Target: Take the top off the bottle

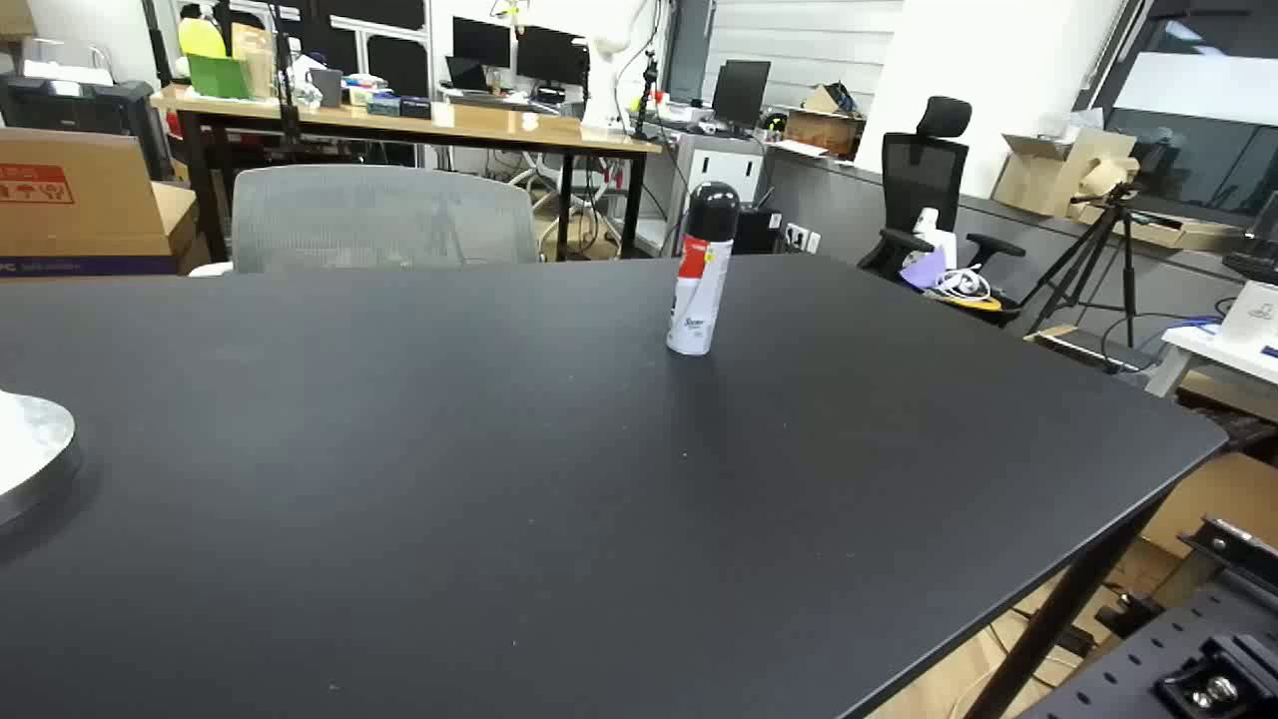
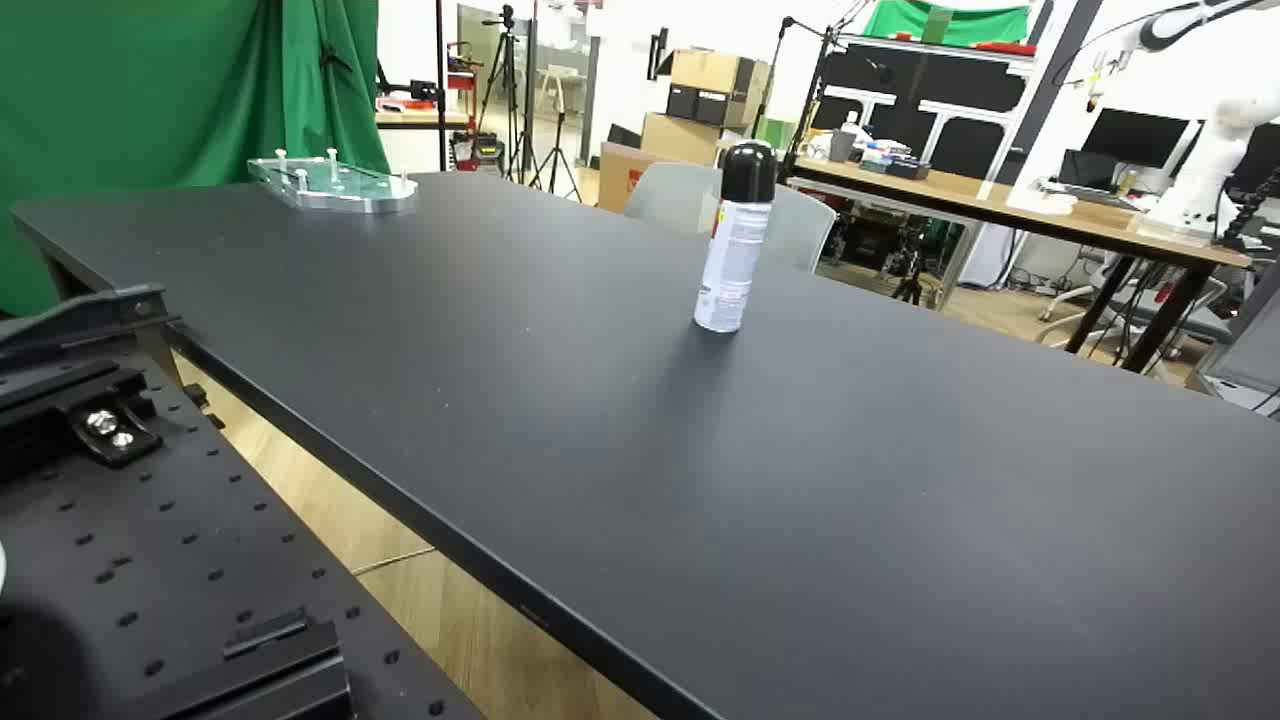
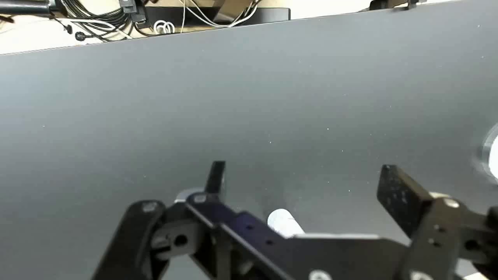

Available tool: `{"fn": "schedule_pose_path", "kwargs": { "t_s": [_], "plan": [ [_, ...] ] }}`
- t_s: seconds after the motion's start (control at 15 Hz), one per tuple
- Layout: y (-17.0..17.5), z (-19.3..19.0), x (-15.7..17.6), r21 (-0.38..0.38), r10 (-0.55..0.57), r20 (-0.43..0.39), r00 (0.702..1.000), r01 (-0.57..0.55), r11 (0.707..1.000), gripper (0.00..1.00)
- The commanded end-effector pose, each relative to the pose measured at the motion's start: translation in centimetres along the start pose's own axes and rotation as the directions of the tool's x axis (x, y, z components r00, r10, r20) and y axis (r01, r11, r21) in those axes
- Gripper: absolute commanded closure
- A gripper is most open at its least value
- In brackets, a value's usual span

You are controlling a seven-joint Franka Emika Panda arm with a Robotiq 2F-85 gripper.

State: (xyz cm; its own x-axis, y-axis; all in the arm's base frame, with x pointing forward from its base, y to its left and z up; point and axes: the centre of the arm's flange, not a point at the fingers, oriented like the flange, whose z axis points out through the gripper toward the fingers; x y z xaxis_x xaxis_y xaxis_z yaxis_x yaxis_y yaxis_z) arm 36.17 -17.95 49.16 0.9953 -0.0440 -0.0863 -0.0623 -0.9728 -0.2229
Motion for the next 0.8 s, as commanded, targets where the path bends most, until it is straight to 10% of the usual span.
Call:
{"fn": "schedule_pose_path", "kwargs": {
  "t_s": [0.0, 0.73],
  "plan": [
    [0.01, 0.02, 0.03, 0.0, 0.0, 0.0, 1.0, 0.0, 1.0, 0.0],
    [-0.38, 0.27, 0.51, -0.029, -0.009, -0.015, 1.0, 0.008, 1.0, 0.0]
  ]
}}
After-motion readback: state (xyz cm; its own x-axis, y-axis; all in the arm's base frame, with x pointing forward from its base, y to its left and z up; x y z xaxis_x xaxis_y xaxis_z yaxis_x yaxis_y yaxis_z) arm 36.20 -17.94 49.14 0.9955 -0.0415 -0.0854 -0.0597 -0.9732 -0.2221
